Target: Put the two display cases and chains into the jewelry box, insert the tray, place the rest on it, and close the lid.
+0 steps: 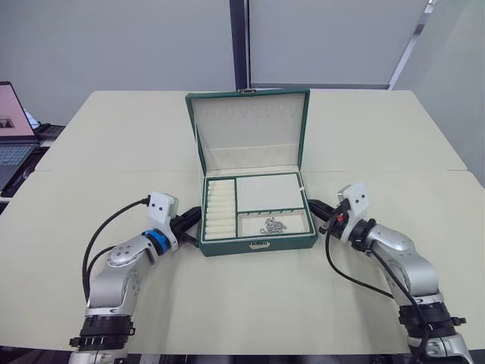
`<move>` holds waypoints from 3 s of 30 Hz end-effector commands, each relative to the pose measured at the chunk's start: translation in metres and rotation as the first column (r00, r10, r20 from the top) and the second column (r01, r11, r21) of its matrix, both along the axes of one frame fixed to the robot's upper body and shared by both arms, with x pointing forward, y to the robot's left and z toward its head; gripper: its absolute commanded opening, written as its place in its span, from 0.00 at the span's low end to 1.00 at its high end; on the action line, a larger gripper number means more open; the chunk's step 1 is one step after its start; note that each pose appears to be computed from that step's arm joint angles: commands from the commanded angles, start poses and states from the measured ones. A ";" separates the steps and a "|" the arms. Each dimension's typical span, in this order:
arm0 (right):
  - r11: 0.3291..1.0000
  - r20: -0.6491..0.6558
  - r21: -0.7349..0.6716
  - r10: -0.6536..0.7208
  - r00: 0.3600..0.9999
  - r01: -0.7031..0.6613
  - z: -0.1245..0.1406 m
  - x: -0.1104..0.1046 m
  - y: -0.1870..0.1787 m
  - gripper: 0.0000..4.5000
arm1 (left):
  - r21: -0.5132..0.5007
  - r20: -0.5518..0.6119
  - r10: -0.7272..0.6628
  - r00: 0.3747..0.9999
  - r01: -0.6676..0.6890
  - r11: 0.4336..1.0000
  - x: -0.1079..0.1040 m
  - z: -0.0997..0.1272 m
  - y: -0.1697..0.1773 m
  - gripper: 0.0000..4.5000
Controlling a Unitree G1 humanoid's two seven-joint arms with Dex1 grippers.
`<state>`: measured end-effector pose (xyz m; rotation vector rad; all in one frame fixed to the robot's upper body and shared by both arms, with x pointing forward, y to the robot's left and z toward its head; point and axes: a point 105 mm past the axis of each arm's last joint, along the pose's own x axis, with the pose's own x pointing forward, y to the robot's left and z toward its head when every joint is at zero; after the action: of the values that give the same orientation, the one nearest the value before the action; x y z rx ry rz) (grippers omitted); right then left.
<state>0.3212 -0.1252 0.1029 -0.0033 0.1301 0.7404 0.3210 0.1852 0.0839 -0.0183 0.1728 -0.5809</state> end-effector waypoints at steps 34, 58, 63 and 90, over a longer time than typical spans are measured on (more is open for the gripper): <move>0.972 -0.056 0.076 0.225 0.973 -0.221 0.029 -0.057 0.000 0.00 | -0.002 0.025 -0.135 0.991 0.135 0.991 -0.048 0.021 0.007 0.00; 0.980 0.106 -0.024 0.200 0.974 -0.199 0.085 0.042 -0.064 0.00 | -0.138 0.190 -0.189 0.963 0.217 0.966 -0.163 0.065 0.019 0.00; 0.984 0.156 -0.034 0.178 0.972 -0.174 0.098 0.071 -0.062 0.00 | -0.071 0.225 -0.224 0.948 0.246 0.967 -0.189 0.057 0.016 0.00; 0.811 0.252 -0.055 0.576 0.778 -0.583 0.155 0.058 0.016 0.00 | -0.122 0.206 -0.067 0.976 0.093 0.988 -0.207 0.037 0.018 0.00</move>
<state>0.3904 -0.1127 0.2430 -0.1127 -0.0965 1.3037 0.1121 0.2050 0.1157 -0.0856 -0.0407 -0.6609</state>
